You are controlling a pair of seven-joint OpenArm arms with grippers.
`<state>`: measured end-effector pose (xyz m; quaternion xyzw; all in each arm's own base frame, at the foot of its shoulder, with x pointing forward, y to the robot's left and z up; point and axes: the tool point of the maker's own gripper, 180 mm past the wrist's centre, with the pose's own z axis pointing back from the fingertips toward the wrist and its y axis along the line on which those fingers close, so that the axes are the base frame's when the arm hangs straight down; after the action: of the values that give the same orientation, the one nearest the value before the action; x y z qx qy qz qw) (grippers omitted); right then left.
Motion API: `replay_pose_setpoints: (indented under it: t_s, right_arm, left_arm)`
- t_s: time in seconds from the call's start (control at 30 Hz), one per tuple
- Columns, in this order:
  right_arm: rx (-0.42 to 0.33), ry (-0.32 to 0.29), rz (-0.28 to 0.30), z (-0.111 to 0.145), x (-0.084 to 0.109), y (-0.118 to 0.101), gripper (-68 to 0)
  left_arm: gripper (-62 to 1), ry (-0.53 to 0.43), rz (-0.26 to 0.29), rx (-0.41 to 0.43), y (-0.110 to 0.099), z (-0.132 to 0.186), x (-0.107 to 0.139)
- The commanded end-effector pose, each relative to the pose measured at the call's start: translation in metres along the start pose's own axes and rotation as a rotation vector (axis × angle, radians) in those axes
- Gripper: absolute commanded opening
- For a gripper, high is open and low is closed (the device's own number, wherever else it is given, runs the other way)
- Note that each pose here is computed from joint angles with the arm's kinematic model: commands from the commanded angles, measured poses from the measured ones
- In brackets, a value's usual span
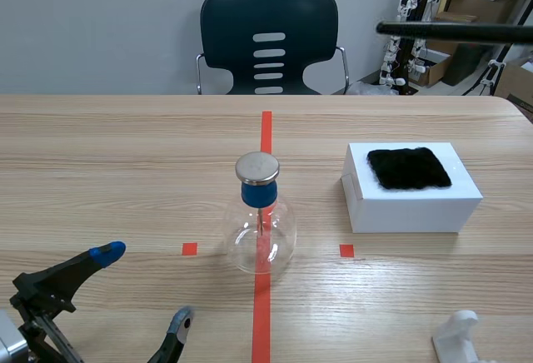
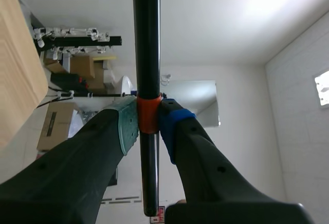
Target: Do the electroscope experiment. go back to the standby pose
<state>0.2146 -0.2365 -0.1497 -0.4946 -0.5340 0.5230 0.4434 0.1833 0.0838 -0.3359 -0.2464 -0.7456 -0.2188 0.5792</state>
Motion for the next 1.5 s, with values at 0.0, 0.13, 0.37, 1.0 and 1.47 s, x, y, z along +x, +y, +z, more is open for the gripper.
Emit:
replay_pose_setpoints:
  t_s: [0.0,0.13,0.37,1.0,1.47]
  right_arm:
    - [-0.020,-0.008,0.001,0.005,0.008,-0.007,-66.5]
    - [-0.016,-0.012,0.003,0.022,0.021,-0.003,-66.5]
    - [0.036,-0.038,0.009,0.054,0.043,0.011,-66.5]
    - [0.170,-0.097,-0.054,0.097,0.078,0.032,-66.5]
    - [0.170,-0.096,-0.054,0.097,0.077,0.032,-66.5]
  left_arm:
    - [1.4,-0.033,0.000,0.003,0.001,-0.002,0.007]
    - [1.4,-0.033,0.000,0.003,0.001,-0.002,0.007]
    - [1.4,-0.033,0.000,0.003,0.001,-0.002,0.007]
    - [1.4,-0.033,0.000,0.003,0.001,-0.002,0.007]
    - [1.4,-0.033,0.000,0.003,0.001,-0.002,0.007]
